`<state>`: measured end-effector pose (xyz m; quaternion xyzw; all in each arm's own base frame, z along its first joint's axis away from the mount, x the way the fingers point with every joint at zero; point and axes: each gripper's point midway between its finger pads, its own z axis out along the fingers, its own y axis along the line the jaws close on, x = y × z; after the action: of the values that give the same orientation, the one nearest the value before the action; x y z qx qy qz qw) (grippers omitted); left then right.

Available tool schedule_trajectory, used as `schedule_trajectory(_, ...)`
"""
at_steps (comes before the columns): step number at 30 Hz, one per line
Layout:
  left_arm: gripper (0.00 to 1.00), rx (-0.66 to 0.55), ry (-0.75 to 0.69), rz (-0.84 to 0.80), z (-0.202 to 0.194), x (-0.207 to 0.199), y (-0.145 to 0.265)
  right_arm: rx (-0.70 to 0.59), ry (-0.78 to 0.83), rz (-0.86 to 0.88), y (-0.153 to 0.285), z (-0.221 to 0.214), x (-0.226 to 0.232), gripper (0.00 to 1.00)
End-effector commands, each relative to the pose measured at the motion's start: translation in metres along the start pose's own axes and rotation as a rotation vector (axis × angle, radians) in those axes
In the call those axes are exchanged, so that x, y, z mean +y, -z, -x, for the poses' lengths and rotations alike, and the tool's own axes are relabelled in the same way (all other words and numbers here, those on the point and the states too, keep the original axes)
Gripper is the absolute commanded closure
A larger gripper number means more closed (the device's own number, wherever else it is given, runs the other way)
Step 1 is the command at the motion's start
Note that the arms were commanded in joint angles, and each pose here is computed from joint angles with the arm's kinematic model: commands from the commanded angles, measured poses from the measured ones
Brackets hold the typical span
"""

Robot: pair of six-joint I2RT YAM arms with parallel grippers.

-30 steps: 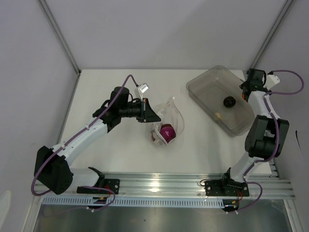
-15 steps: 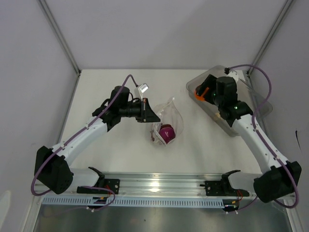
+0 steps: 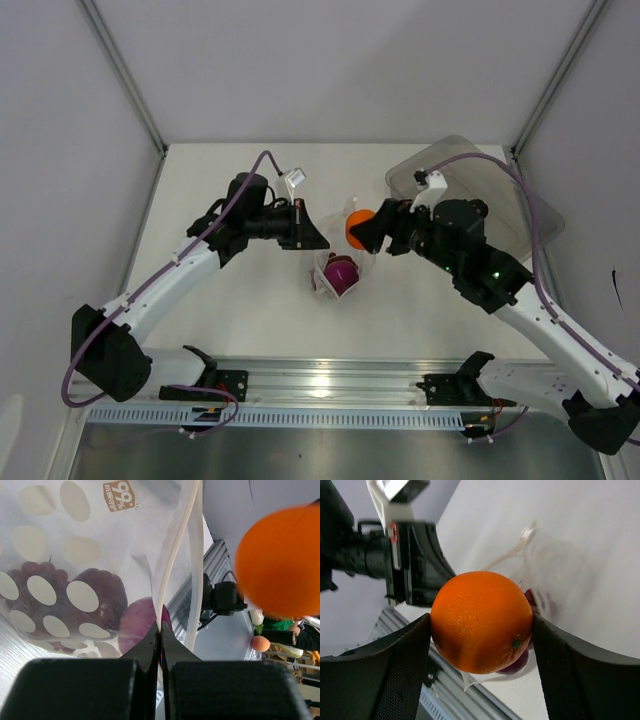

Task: Place the food in the zip-top bag and seal the zipper
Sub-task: Place the fake fruit in the zipper food storage bag.

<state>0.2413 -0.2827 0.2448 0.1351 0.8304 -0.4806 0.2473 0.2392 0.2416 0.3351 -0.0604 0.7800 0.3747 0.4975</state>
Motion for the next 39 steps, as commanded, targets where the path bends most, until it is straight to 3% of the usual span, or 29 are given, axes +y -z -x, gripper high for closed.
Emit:
schedule_trajectory(1,0.99,-0.056,-0.057,-0.013,0.019,-0.018,0.011,0.107,0.069,0.056,-0.016,-0.035,0.017,1.00)
schedule_trajectory(6,0.99,-0.057,-0.052,-0.006,0.018,-0.018,0.013,0.143,0.123,0.039,-0.028,-0.054,0.025,0.99)
schedule_trajectory(16,0.99,-0.052,-0.043,0.010,0.015,-0.014,0.013,0.137,0.197,-0.140,-0.048,-0.062,-0.009,0.89)
schedule_trajectory(21,0.99,-0.058,-0.041,0.002,0.017,-0.016,0.013,0.133,0.225,-0.194,-0.057,-0.064,-0.020,0.69)
schedule_trajectory(25,0.99,-0.058,-0.044,-0.005,0.018,-0.018,0.012,0.121,0.249,-0.235,-0.064,-0.060,-0.026,0.40)
schedule_trajectory(26,0.99,-0.061,-0.045,-0.003,0.019,-0.018,0.013,0.122,0.252,-0.240,-0.065,-0.059,-0.026,0.28)
schedule_trajectory(30,0.99,-0.054,-0.041,-0.001,0.017,-0.015,0.011,0.103,0.251,-0.237,-0.066,-0.049,-0.020,0.05)
schedule_trajectory(32,0.99,-0.055,-0.041,-0.003,0.018,-0.016,0.011,0.087,0.247,-0.226,-0.064,-0.041,-0.015,0.00)
schedule_trajectory(39,0.99,-0.058,-0.045,-0.010,0.019,-0.017,0.010,0.045,0.218,-0.188,-0.047,-0.019,0.001,0.01)
